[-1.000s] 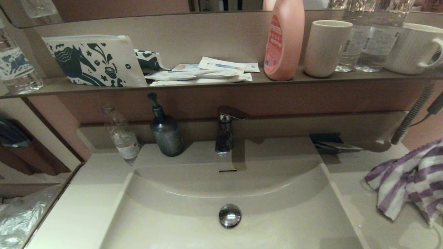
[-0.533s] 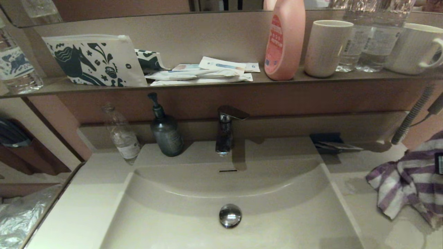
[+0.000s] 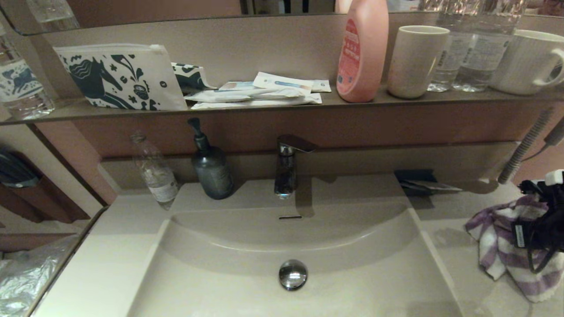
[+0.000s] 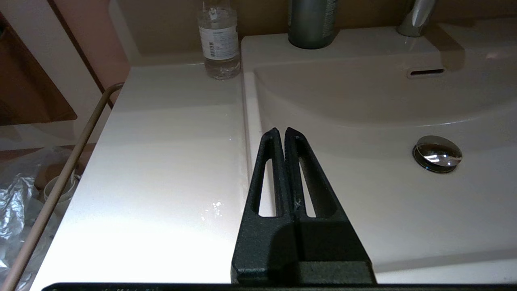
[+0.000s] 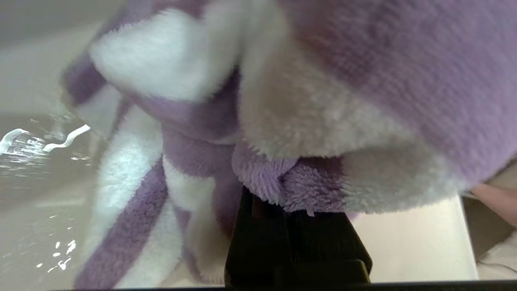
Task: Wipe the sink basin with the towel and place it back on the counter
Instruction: Wipe the sink
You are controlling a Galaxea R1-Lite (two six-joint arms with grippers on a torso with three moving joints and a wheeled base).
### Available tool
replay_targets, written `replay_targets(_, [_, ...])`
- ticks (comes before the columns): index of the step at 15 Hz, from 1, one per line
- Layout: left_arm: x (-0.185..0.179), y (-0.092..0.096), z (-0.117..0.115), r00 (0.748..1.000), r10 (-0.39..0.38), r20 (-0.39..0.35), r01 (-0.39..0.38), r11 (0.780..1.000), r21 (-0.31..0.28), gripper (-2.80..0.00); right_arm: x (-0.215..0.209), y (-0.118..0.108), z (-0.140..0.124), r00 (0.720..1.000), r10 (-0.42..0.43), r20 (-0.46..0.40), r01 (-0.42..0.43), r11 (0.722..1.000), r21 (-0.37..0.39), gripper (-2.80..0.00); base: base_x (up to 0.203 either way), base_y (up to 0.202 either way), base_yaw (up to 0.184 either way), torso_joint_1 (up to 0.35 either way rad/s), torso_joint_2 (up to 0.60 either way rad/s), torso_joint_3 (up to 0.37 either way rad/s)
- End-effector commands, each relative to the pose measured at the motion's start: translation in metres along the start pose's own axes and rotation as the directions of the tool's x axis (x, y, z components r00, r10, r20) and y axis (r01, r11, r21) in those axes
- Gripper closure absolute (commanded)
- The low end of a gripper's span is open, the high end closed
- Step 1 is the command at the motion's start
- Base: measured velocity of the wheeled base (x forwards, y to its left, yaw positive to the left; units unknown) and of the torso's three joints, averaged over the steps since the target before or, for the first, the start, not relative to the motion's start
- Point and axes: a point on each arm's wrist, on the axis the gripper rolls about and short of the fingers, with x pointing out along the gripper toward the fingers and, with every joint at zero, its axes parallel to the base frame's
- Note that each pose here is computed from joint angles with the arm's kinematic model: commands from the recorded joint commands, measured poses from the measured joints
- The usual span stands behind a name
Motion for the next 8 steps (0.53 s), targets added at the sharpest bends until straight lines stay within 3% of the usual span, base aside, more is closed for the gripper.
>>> replay_targets(1, [0.0, 0.0, 0.0, 1.0, 0.0, 0.0, 0.0, 1.0, 0.001, 0.0, 0.007, 0.007, -0.005, 0.999, 0.01, -0.031, -0.01, 1.0, -0.023, -1.74, 0.0, 0.0, 0.0, 0.0, 0.0, 0.0])
replay_targets(2, [0.0, 0.0, 0.0, 1.0, 0.0, 0.0, 0.0, 1.0, -0.001, 0.0, 0.005, 0.008, -0.004, 1.0, 0.011, -0.023, -0.011, 1.0, -0.024, -2.8, 0.0, 0.0, 0.0, 0.0, 0.0, 0.0])
replay_targets(8, [0.0, 0.0, 0.0, 1.0, 0.0, 0.0, 0.0, 1.0, 0.001, 0.0, -0.04, -0.01, 0.019, 0.999, -0.001, 0.037, 0.002, 1.0, -0.018, -2.8, 0.0, 0.0, 0.0, 0.0, 0.0, 0.0])
